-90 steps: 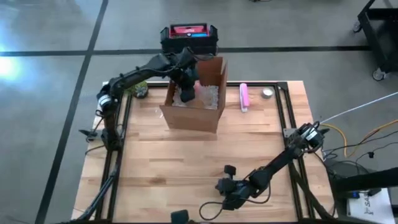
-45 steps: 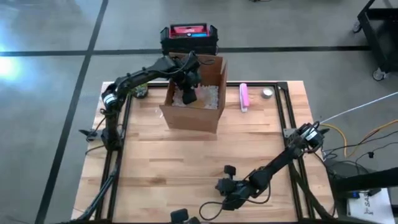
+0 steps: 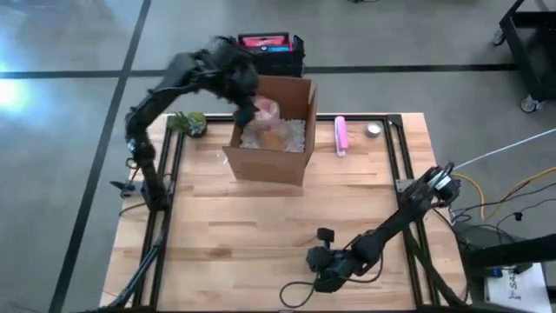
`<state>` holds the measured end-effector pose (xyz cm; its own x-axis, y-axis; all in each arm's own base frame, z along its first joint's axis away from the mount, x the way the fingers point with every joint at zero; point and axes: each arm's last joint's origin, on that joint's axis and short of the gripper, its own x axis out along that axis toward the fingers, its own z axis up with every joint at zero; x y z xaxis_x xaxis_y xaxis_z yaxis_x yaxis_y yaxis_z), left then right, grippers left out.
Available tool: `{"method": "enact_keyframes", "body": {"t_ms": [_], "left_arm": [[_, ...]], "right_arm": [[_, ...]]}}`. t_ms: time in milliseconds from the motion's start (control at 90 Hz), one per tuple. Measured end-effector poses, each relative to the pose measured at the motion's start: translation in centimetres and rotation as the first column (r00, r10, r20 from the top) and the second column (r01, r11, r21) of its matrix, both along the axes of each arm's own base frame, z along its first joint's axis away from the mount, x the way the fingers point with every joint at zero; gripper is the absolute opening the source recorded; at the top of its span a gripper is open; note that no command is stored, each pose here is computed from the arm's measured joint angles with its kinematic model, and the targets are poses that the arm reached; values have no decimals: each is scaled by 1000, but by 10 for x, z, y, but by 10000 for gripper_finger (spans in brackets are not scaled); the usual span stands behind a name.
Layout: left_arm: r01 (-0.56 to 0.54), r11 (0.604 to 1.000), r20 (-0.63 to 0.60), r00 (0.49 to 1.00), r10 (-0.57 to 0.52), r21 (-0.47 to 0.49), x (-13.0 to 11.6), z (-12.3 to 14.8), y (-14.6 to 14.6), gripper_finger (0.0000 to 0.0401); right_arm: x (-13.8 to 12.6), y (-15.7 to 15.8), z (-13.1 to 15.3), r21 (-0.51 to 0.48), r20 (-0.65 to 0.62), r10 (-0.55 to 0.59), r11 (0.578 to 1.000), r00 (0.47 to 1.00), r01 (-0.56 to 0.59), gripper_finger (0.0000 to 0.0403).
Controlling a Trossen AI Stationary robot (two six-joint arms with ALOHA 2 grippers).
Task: Wrap mug
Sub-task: Return to Home Position
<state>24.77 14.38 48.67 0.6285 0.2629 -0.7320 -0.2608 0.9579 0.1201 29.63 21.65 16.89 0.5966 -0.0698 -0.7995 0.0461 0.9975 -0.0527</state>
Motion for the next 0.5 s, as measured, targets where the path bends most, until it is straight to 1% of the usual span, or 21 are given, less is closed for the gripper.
{"method": "enact_keyframes", "body": {"t_ms": [56, 133, 267, 344, 378, 411, 500], "left_arm": [[15, 1000, 26, 1000, -14, -3, -18, 10, -13, 211], [29, 999, 59, 998, -27, -31, -42, 19, -29, 178], [76, 993, 117, 991, -65, -93, -74, 20, -55, 96], [100, 990, 123, 989, -87, -103, -89, 10, -69, 37], [109, 988, 129, 987, -94, -110, -94, 4, -75, 19], [113, 986, 142, 985, -96, -118, -98, -3, -80, 10], [133, 982, 195, 975, -106, -131, -107, -25, -92, 12]], "right_arm": [[-3, -4, 17, -6, 10, 19, 1000, 1000, -19, 2], [-8, -16, 38, -3, 25, 31, 1000, 999, -31, 2], [-16, -44, 64, 46, 61, 48, 998, 997, -51, 2], [-19, -64, 69, 74, 70, 59, 995, 996, -64, 0], [-21, -75, 70, 87, 71, 67, 994, 995, -73, 0], [-22, -85, 69, 103, 72, 68, 992, 995, -76, 0], [-27, -110, 66, 160, 93, 75, 983, 993, -89, 0]]}}
